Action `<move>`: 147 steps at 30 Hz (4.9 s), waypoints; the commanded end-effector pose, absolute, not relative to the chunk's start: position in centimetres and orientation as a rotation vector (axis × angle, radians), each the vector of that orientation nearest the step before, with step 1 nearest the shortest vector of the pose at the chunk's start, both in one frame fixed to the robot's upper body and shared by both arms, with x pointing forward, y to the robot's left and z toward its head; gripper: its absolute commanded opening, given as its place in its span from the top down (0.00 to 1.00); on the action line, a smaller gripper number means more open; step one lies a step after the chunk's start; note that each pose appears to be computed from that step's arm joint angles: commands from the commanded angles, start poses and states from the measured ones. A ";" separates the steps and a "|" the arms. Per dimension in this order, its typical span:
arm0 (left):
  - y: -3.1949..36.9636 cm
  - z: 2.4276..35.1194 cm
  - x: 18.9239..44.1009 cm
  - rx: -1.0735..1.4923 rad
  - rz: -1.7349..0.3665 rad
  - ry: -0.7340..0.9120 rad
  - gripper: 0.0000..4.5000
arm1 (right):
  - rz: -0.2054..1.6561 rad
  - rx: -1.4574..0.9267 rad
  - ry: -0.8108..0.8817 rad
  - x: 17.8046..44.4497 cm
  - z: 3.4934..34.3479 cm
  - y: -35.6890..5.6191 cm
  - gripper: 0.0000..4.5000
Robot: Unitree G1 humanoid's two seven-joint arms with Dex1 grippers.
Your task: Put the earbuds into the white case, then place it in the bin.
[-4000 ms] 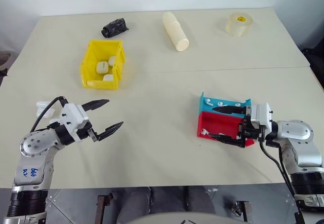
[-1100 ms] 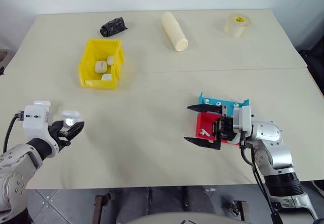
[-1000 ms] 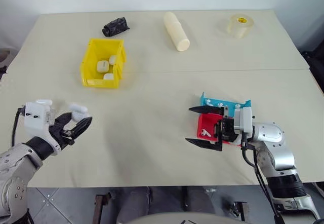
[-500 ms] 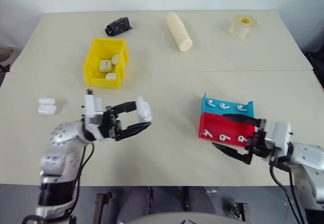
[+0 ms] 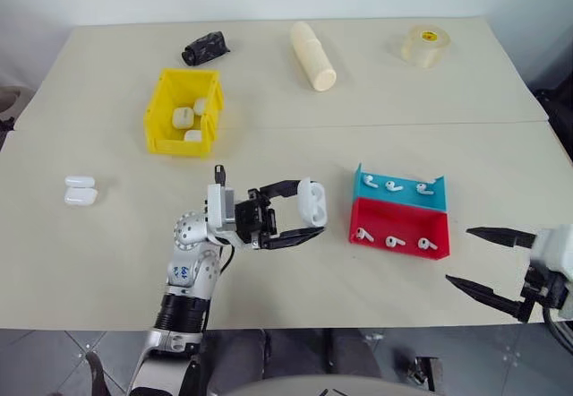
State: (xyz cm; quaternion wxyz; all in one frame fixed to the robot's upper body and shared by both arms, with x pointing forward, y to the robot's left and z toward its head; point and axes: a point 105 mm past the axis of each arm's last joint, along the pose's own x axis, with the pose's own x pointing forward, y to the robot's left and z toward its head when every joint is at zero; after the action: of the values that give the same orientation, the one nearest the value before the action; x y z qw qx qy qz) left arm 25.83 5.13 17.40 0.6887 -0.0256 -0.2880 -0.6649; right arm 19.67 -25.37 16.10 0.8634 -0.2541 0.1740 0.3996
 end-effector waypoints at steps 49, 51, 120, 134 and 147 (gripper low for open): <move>2.9 17.6 22.5 -0.066 -1.587 -0.727 0.38 | 0.863 -0.984 0.844 25.8 12.9 -22.6 0.59; 2.9 17.6 22.5 -0.065 -1.586 -0.727 0.38 | 0.864 -0.994 0.852 25.8 12.8 -22.7 0.59; 4.7 19.3 24.8 -0.235 -1.657 -0.563 0.38 | 1.146 0.059 -0.514 23.3 19.9 -6.8 0.88; 4.3 20.1 24.7 -0.233 -1.665 -0.595 0.38 | 1.249 0.152 -0.360 22.8 17.7 -6.2 0.72; 4.9 19.4 24.8 -0.202 -1.655 -0.564 0.38 | 1.217 0.072 -0.396 23.1 19.2 -7.9 0.01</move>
State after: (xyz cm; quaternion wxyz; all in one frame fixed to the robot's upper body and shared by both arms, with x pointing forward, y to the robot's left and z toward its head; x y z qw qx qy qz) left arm 25.65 5.36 17.31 0.6589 -0.1123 -0.2042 -0.7153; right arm 23.53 -8.08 19.56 0.8045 0.0422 -0.1996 0.5577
